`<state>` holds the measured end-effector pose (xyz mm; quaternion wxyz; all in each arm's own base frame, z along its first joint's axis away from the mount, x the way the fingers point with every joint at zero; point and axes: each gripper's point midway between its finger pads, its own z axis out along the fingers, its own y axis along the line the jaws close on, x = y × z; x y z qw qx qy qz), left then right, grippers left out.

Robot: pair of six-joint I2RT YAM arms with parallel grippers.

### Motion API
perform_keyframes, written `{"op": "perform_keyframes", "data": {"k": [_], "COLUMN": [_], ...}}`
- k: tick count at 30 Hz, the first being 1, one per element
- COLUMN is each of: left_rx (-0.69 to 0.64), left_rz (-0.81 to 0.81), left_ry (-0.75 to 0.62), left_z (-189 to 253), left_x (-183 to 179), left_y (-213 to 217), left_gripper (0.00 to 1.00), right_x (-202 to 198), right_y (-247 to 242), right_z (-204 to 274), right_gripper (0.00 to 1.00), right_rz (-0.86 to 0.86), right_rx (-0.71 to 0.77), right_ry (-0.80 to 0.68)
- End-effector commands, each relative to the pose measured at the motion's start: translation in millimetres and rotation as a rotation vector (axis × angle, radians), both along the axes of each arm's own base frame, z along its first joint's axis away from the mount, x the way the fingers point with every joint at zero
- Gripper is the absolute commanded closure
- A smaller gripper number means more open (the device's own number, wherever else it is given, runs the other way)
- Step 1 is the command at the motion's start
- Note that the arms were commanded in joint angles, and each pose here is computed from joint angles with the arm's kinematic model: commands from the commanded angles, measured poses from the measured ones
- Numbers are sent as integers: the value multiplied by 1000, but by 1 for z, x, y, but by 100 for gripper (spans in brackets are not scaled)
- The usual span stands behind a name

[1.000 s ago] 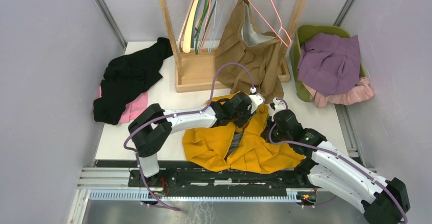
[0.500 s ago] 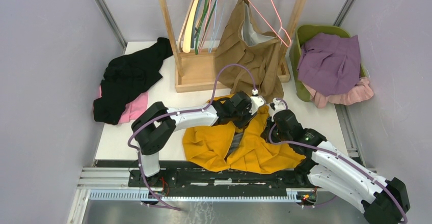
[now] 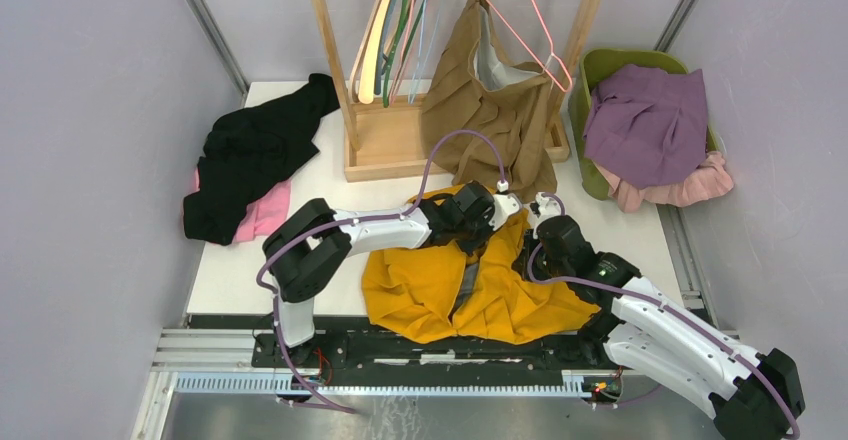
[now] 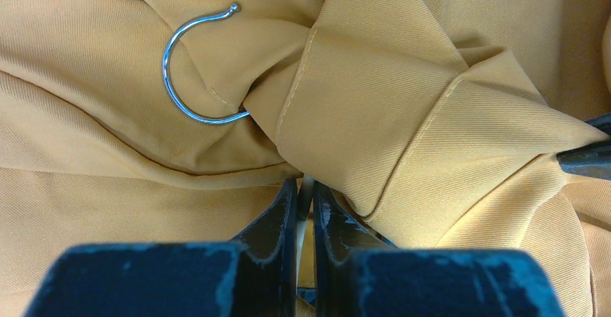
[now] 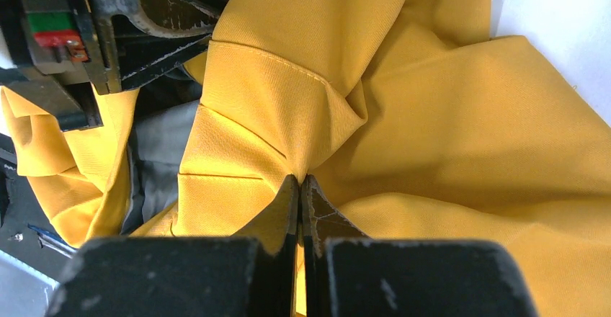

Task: Place the skirt on the hanger
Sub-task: Hang the skirt on the hanger.

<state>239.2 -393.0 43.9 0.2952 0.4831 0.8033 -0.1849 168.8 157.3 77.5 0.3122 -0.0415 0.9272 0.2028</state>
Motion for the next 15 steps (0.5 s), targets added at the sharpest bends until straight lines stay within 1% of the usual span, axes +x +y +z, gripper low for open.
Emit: {"op": "perform_keyframes", "data": {"k": [1, 4, 6, 10, 12, 15], "left_rx": [5, 12, 26, 84, 75, 25], "left_rz": [2, 19, 51, 198, 242, 290], "left_ry": [-43, -58, -80, -156, -177, -211], "left_z": [4, 7, 13, 32, 43, 67], "left_x": [8, 12, 17, 39, 42, 44], "left_y": [-1, 2, 6, 23, 29, 36], "left_gripper": [93, 97, 97, 97, 97, 97], "right_x": [3, 3, 4, 4, 5, 8], "right_y": [5, 4, 3, 1, 1, 2], "right_z": [8, 10, 12, 17, 21, 27], "right_gripper": [99, 99, 99, 99, 99, 99], "right_rz": [8, 8, 6, 0, -1, -2], "right_rx": [20, 15, 16, 12, 13, 18], "right_ry": [-23, -25, -29, -42, -50, -61]}}
